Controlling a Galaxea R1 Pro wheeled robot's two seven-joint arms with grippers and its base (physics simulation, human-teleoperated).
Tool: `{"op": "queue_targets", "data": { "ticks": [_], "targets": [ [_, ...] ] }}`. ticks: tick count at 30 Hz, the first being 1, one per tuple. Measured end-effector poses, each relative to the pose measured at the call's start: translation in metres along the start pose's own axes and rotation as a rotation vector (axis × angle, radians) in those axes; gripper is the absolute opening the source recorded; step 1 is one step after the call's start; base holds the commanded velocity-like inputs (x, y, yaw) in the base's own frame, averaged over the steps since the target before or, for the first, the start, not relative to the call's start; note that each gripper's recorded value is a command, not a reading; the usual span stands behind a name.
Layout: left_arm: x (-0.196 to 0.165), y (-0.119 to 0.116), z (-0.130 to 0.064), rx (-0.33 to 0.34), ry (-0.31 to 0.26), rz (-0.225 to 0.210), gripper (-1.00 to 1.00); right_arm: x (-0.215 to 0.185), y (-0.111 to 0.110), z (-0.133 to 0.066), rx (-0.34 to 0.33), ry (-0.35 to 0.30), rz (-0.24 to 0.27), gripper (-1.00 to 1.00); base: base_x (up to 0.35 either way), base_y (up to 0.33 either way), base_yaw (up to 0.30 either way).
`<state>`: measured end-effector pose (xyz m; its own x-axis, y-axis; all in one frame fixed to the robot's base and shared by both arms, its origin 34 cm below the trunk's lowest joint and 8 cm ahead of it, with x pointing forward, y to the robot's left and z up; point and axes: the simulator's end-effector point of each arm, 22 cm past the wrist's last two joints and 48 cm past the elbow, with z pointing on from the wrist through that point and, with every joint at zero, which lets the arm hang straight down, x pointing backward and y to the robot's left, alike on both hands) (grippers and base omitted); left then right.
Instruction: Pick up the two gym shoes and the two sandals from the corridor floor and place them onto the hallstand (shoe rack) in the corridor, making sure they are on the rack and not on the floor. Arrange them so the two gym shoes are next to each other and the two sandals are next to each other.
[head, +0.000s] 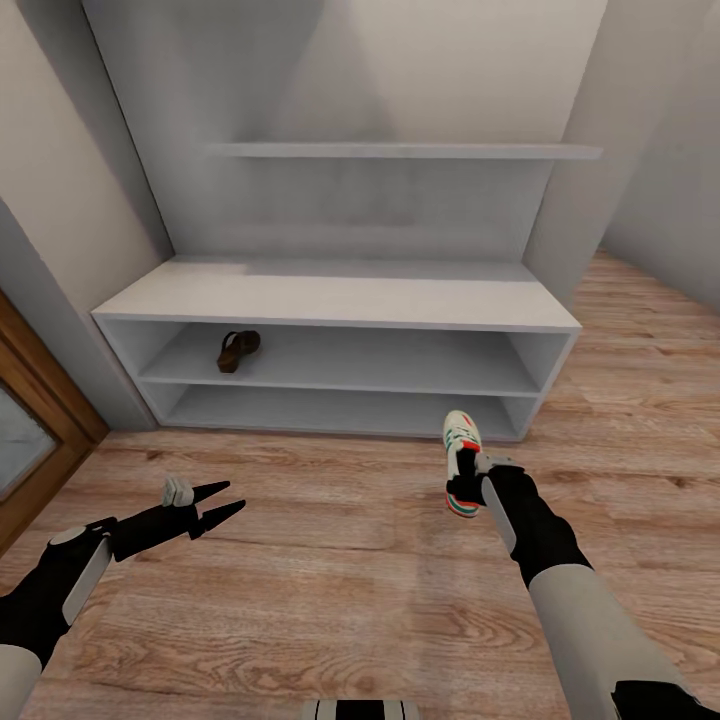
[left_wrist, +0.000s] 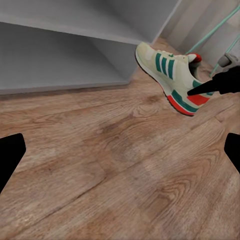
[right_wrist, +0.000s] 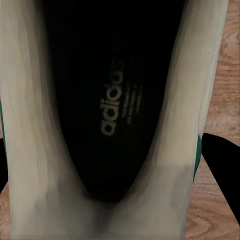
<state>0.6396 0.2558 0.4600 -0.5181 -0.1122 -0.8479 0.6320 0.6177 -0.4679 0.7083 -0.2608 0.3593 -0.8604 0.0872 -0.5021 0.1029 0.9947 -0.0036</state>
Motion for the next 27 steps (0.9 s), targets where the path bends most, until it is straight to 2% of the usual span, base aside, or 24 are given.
{"op": "queue_targets", "data": {
  "ticks": [11, 27],
  "targets": [
    [0.000, 0.000, 0.000, -0.001, 0.000, 0.000, 1.00, -0.004, 0.018, -0.003, -0.023, -0.009, 0.000, -1.00, 0.000, 0.000, 0.000],
    [0.000, 0.000, 0.000, 0.000, 0.000, 0.000, 1.00, -0.006, 0.020, -0.004, -0.024, -0.017, -0.002, -1.00, 0.000, 0.000, 0.000]
  ]
}}
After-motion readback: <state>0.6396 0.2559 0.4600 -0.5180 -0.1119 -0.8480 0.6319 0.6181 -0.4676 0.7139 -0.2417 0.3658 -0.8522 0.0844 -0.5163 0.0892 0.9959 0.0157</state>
